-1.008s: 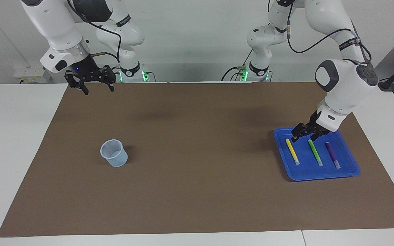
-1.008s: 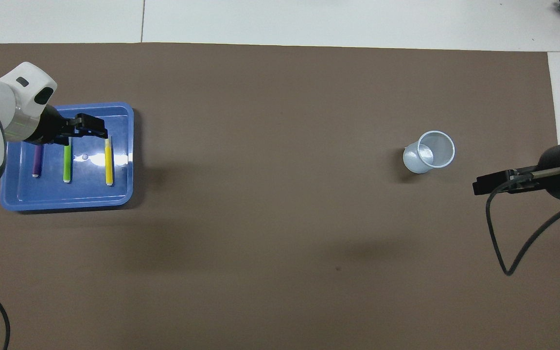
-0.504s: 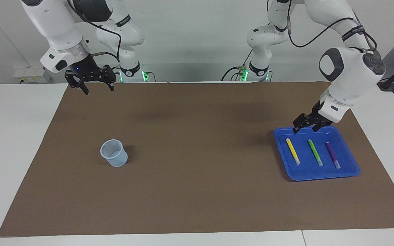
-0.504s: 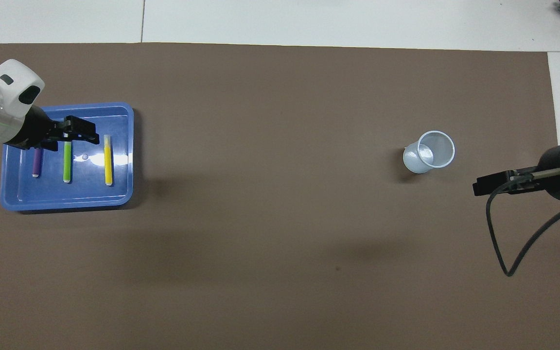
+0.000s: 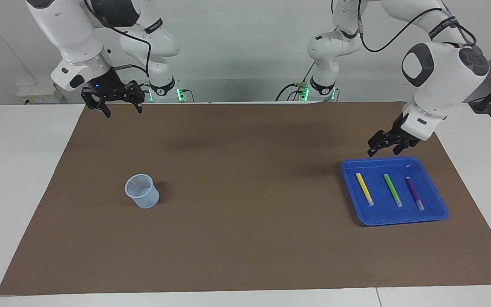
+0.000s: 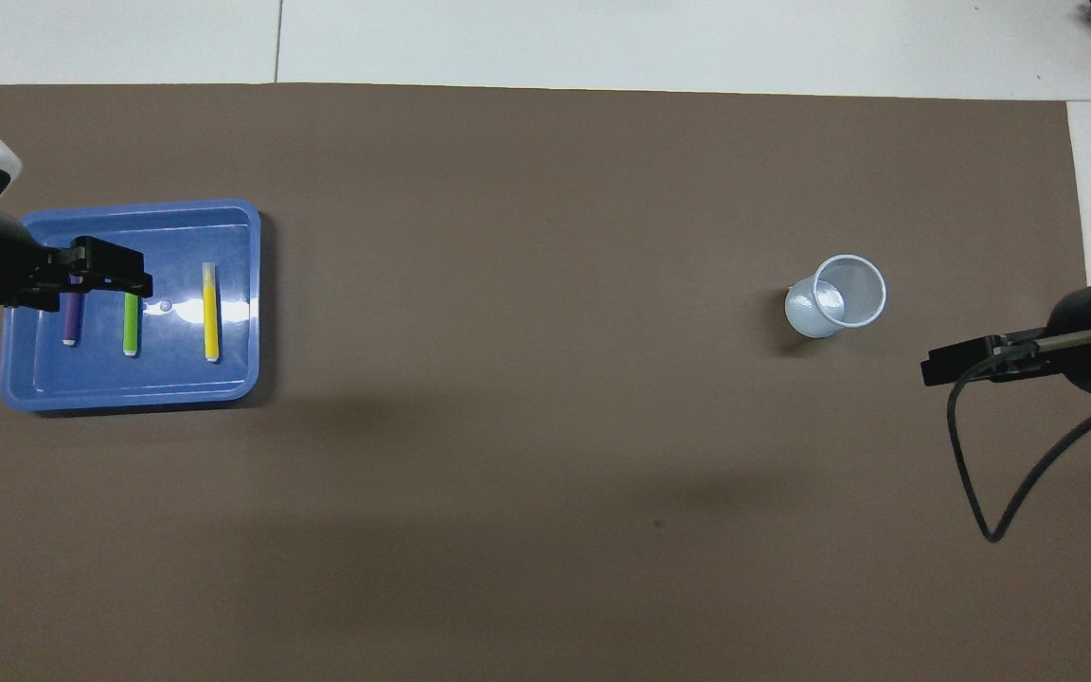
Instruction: Right arm passes pens to left for tray arrangement
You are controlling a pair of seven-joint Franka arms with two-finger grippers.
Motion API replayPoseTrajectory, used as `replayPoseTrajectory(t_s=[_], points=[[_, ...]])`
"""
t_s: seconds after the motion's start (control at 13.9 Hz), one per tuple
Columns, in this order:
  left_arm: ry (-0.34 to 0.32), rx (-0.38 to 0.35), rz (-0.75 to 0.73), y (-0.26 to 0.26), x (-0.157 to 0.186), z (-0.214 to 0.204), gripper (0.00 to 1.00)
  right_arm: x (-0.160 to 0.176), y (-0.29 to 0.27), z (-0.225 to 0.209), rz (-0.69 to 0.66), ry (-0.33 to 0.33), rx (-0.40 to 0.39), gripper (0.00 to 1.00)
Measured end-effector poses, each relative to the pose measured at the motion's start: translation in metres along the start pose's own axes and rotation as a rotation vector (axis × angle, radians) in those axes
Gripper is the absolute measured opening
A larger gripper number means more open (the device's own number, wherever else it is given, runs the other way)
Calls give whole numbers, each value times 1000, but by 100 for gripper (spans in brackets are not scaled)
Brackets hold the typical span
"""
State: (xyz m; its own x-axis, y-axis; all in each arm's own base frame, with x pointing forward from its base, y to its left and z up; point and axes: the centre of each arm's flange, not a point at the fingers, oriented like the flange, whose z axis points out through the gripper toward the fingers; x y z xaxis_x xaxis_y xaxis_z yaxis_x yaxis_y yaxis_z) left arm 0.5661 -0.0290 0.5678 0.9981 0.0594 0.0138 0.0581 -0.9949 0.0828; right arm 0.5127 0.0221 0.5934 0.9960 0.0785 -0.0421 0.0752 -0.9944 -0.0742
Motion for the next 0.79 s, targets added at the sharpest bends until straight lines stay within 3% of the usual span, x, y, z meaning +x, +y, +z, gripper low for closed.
replayPoseTrajectory(t_s=[0.43,0.79], points=[[-11,31,-31,-16,-13,-18,100,0,0,0,0,0,0,100],[-8,151,15,-22,-16,-22,100,0,0,0,0,0,0,100]])
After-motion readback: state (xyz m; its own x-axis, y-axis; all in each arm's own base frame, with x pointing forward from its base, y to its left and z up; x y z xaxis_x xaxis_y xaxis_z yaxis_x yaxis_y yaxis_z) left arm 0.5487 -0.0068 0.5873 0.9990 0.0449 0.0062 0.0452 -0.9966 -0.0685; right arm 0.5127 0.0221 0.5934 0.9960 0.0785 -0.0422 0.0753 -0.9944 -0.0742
